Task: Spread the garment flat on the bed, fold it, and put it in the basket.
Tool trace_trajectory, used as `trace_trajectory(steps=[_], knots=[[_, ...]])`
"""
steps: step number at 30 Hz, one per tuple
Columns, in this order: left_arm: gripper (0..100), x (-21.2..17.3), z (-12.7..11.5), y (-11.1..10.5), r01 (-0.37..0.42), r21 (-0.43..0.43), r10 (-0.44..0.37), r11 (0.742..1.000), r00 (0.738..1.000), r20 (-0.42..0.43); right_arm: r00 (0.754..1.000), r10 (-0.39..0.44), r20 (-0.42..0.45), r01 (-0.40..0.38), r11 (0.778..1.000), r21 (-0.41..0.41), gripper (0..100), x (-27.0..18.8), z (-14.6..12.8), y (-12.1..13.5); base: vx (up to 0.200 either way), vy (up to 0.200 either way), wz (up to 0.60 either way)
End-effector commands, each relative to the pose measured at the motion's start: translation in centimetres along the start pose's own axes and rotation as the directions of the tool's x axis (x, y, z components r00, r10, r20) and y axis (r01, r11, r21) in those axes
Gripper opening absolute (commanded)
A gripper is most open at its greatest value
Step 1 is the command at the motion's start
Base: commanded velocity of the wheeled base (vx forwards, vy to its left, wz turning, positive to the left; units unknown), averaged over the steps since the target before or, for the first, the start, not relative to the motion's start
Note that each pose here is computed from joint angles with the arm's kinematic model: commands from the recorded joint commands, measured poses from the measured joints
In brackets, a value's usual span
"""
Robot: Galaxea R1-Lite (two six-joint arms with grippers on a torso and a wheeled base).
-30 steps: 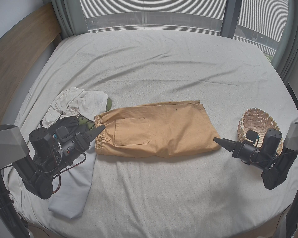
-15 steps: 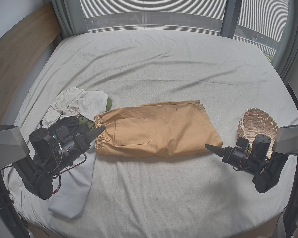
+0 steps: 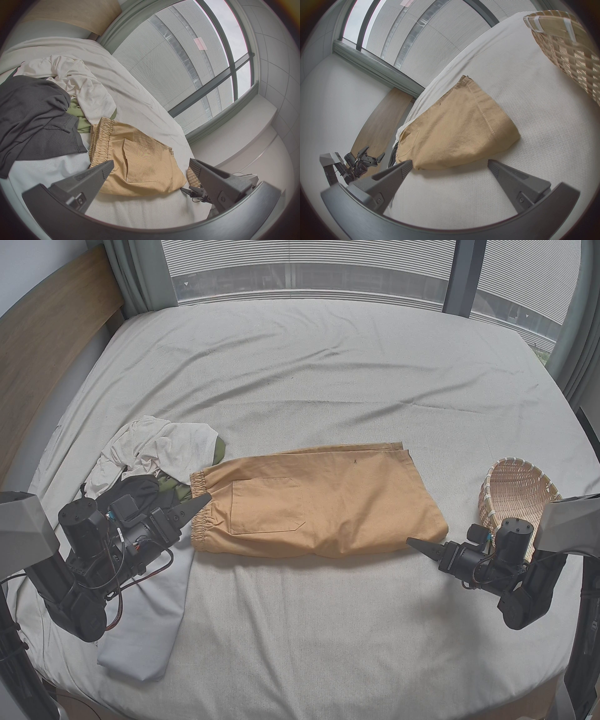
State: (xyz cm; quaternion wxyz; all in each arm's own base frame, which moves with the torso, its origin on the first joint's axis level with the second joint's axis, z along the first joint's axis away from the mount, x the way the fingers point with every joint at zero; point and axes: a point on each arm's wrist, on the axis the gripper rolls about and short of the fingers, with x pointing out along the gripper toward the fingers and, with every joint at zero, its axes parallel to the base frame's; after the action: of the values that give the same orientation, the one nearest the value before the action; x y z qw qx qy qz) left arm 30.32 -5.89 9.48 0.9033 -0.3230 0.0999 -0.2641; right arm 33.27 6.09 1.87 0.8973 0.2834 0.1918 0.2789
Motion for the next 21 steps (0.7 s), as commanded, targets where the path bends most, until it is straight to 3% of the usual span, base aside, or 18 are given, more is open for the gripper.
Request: trace_trajectory(steps=[1,21], knots=[[100,0.0,-0.1,0.1,-0.002,-0.002,0.002,1.000,1.000,-0.002,1.000,0.001,0.003,-0.001,1.000,0.003,100,0.9,-0.1,-0.7,0.000,0.000,0.00],[100,0.1,-0.3,0.3,-0.009,-0.006,0.009,1.000,1.000,-0.009,0.992,-0.012,0.123,0.009,1.000,0.020,100,5.2,1.1,-2.8,0.000,0.000,0.00]])
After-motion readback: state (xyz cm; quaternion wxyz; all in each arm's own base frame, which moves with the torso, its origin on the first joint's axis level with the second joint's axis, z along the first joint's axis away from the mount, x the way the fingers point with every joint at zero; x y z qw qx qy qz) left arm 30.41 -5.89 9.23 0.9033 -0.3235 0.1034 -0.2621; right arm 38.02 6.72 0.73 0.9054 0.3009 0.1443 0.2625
